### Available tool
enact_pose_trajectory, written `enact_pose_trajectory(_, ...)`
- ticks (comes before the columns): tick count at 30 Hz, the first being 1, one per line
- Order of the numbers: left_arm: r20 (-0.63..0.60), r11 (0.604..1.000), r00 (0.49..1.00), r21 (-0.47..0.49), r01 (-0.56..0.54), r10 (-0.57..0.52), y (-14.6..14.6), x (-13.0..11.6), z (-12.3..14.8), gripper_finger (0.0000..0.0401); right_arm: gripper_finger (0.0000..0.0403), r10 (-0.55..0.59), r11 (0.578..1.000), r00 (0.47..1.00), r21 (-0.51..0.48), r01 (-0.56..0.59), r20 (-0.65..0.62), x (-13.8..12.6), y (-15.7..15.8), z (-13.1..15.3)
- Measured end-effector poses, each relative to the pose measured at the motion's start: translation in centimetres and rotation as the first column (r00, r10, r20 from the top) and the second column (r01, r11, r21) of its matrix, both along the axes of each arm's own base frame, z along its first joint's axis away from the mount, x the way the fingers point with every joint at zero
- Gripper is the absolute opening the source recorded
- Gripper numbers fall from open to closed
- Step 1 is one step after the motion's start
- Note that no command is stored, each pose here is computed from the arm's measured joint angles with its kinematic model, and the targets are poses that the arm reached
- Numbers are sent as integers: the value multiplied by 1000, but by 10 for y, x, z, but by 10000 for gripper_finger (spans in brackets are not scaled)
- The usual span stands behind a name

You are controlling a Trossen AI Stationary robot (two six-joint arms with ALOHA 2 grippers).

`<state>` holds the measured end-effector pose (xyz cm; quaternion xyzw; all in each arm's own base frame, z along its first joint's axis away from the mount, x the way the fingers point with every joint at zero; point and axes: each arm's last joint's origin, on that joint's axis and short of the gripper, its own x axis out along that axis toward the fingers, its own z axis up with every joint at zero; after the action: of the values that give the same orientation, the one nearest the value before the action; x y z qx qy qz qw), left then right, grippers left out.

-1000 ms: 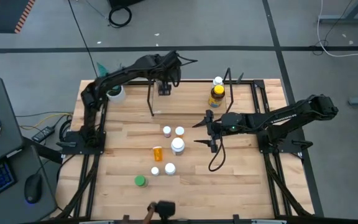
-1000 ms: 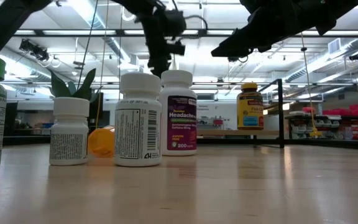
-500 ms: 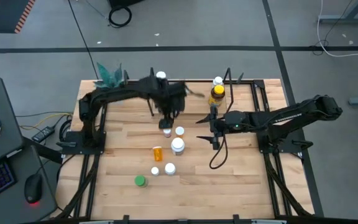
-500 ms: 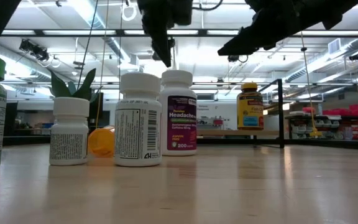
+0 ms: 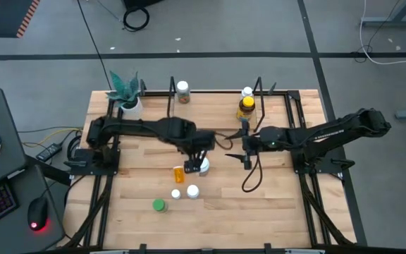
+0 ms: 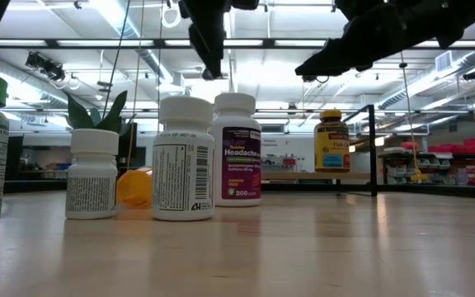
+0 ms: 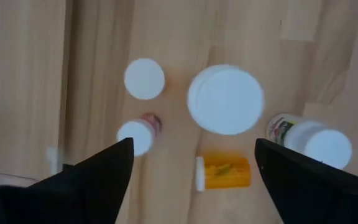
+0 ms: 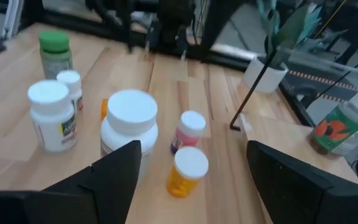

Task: Pick and place medicine bottles onto shelf by color
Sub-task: Put the white-purple pill bottle on the shelf

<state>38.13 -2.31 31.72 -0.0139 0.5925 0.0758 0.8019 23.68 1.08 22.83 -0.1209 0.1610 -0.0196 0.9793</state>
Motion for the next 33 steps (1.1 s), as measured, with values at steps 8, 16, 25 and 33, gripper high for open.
enact_pose_trajectory(8, 18, 994, 994, -44, -104, 105, -27, -3, 0, 361, 299, 17, 999, 994, 33, -21, 105, -2, 4, -2)
enact_pose_trajectory(16, 32, 987, 986, -18, -162, 162, -36, -3, -3, 362, 299, 70, 998, 991, -10, -70, 118, -3, 15, -1)
enact_pose_trajectory(25, -105, 969, 965, -30, -246, 241, -17, -5, -51, 362, 299, 81, 996, 987, -46, -76, 137, -5, 16, 3)
enact_pose_trajectory(33, -71, 954, 969, -174, -245, 236, -10, 3, -75, 362, 299, 81, 996, 987, -49, -75, 137, -6, 15, 4)
